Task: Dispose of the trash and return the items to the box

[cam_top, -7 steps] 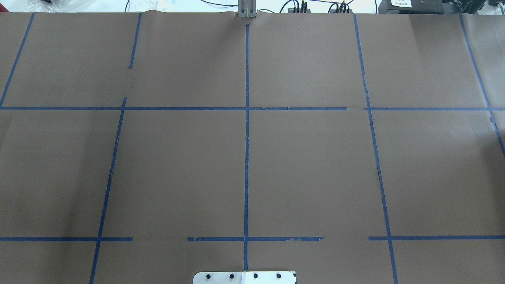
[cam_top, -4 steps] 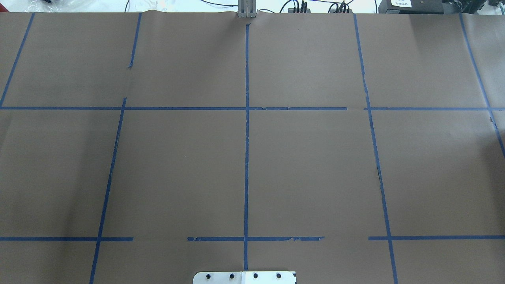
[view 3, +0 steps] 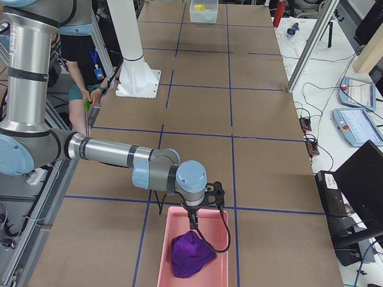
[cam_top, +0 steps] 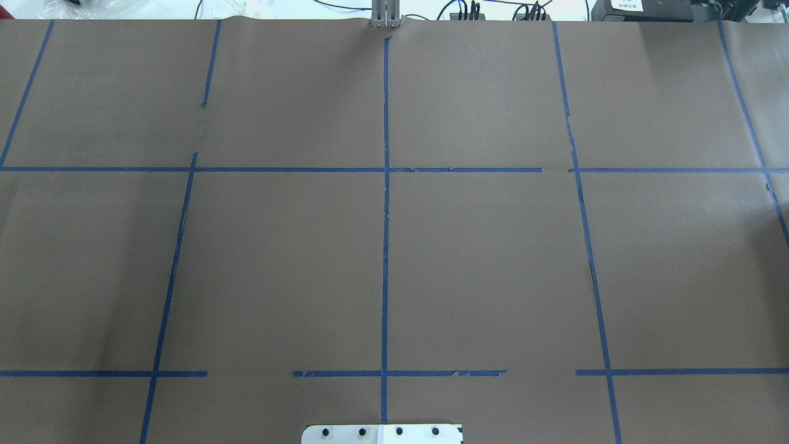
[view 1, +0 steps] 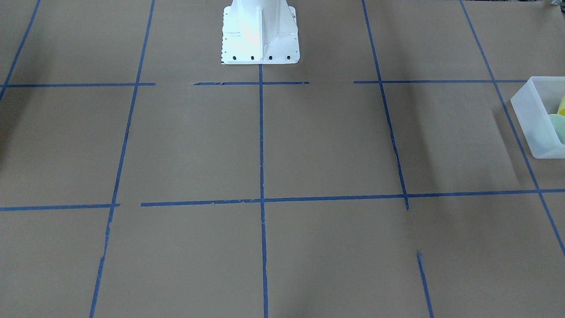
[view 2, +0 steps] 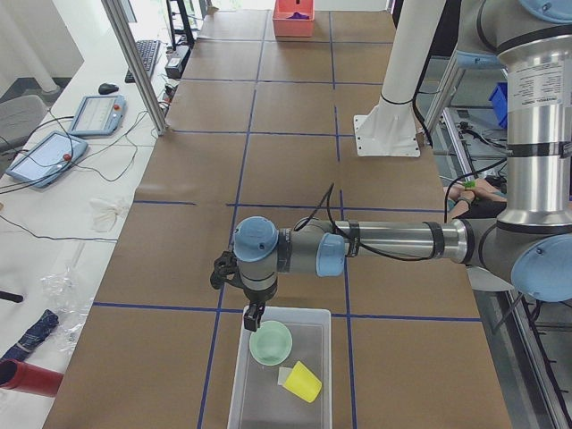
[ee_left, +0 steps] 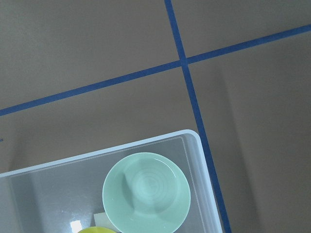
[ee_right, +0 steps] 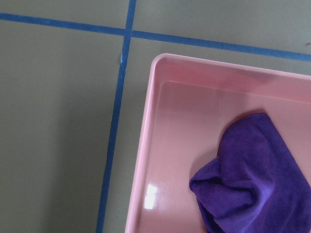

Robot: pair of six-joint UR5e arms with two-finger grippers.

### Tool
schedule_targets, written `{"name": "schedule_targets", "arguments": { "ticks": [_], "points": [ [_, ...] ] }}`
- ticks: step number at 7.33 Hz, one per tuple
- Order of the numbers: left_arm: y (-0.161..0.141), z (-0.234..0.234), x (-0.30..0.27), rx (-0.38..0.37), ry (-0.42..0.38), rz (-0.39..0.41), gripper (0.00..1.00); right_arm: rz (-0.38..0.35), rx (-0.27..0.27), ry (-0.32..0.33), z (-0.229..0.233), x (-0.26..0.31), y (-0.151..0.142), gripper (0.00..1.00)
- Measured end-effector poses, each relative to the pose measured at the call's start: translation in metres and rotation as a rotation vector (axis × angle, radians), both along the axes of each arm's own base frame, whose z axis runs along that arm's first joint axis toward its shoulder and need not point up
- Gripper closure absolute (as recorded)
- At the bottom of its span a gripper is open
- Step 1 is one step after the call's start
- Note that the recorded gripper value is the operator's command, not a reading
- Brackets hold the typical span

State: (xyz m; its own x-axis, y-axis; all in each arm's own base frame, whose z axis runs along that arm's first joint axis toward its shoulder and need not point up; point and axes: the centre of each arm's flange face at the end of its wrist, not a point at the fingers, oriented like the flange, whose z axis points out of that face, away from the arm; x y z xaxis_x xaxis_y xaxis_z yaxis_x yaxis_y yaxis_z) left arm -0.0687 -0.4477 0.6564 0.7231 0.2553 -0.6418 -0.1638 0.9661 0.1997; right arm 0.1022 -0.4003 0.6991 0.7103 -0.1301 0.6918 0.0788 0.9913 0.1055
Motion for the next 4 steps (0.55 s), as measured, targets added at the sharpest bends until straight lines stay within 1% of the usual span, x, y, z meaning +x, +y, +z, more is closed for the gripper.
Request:
{"name": "schedule_targets", "arguments": {
  "ticks": [4],
  "points": [
    [0.0000,-0.0003,0.0000,0.000,0.000,0.000,0.00,0.002,0.009,0.001,0.0015,-0.0003,0.0014,0.00]
  ]
}}
